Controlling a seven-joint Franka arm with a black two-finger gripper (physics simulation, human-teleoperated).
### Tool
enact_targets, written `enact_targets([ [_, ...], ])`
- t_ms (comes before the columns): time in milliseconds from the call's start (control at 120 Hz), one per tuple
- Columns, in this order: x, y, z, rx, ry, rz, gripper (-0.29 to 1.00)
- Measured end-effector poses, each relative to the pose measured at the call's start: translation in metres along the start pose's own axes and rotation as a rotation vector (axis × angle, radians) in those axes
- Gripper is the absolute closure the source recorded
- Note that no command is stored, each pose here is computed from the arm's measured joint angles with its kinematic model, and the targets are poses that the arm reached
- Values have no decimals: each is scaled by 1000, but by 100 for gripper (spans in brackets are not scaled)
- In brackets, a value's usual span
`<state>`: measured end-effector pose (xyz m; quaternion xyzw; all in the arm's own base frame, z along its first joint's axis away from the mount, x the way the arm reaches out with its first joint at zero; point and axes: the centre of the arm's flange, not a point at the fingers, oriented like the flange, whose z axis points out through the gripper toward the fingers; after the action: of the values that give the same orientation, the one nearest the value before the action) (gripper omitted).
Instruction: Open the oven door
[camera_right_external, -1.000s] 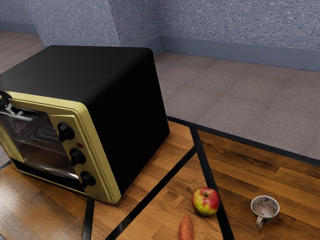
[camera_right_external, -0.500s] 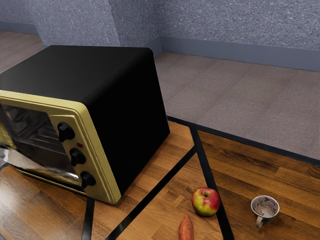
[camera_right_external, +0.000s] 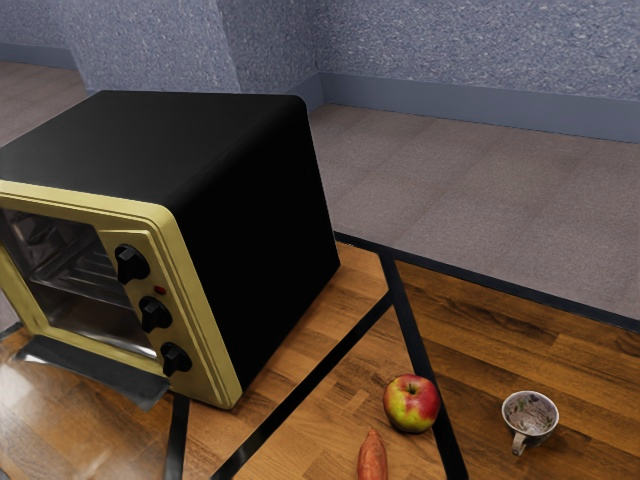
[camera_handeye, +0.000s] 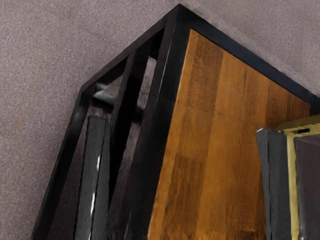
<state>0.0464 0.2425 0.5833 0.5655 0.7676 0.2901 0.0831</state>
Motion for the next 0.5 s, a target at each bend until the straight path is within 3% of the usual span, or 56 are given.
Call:
enact_targets([
  [33, -16, 51, -24, -4, 2, 83, 0],
  [83, -75, 164, -70, -44, -44, 267, 0],
  [158, -199, 295, -108, -71, -225, 479, 0],
  [200, -268, 338, -102, -26, -335, 549, 0],
  [258, -337, 359, -67, 104, -414, 566, 0],
  [333, -392, 360, -24, 260, -442, 532, 0],
  [500, -425, 349, 10, 430, -400, 378, 0],
])
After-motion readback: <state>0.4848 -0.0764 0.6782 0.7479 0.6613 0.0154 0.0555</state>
